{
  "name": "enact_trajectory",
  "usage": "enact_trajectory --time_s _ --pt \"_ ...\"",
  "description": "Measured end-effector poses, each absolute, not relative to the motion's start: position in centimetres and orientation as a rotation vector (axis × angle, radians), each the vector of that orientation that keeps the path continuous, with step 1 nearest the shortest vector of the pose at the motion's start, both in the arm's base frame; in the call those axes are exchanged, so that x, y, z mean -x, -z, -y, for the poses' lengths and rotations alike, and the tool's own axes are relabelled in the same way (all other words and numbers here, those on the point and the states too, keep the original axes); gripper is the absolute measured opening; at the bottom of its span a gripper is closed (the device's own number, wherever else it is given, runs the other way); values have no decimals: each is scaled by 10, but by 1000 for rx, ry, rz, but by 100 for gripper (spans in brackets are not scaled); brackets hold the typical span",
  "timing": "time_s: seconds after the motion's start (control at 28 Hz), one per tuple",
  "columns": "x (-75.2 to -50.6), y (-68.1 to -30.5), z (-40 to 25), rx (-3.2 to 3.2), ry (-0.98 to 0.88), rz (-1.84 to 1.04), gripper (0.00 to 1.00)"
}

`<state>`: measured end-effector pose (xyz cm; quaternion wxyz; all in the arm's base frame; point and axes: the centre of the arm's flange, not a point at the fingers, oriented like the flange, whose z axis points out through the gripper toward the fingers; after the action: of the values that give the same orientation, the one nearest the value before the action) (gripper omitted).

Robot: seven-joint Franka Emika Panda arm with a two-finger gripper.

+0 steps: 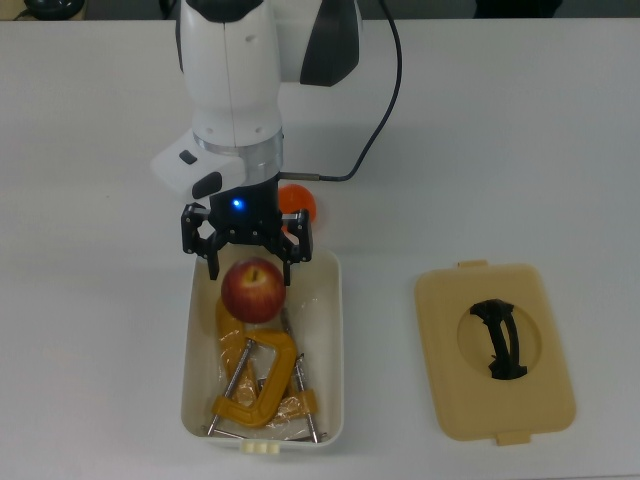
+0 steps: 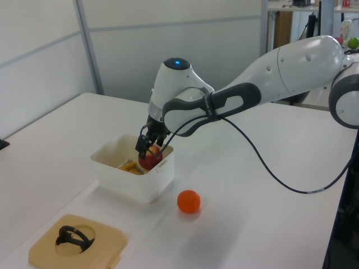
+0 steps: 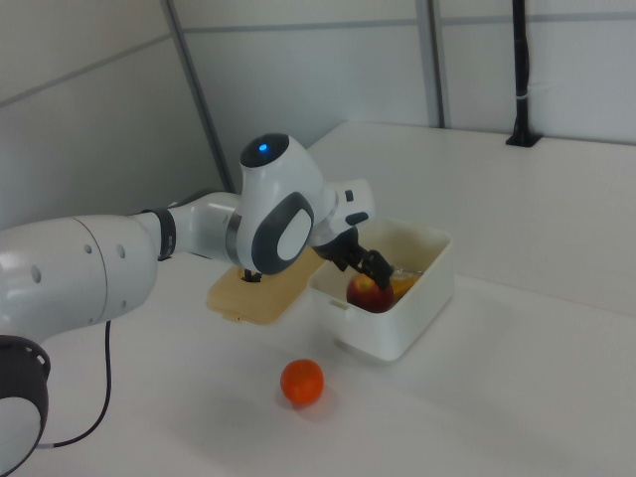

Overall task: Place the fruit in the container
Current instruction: 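Lower the apple into the container and open the gripper, then move the open gripper over the orange and lower it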

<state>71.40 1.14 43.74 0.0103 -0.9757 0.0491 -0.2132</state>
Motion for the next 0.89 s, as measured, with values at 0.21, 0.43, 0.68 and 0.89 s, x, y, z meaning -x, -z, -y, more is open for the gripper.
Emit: enact_trajectory --time_s 0.21,0.43,0.68,0.89 --pt "-702 -460 -10 3084 537 -152 100" --pt "-670 -475 -14 3154 229 -35 100" --pt "-646 -449 -35 3167 11 59 100" --pt "-631 -409 -56 3178 -121 127 100"
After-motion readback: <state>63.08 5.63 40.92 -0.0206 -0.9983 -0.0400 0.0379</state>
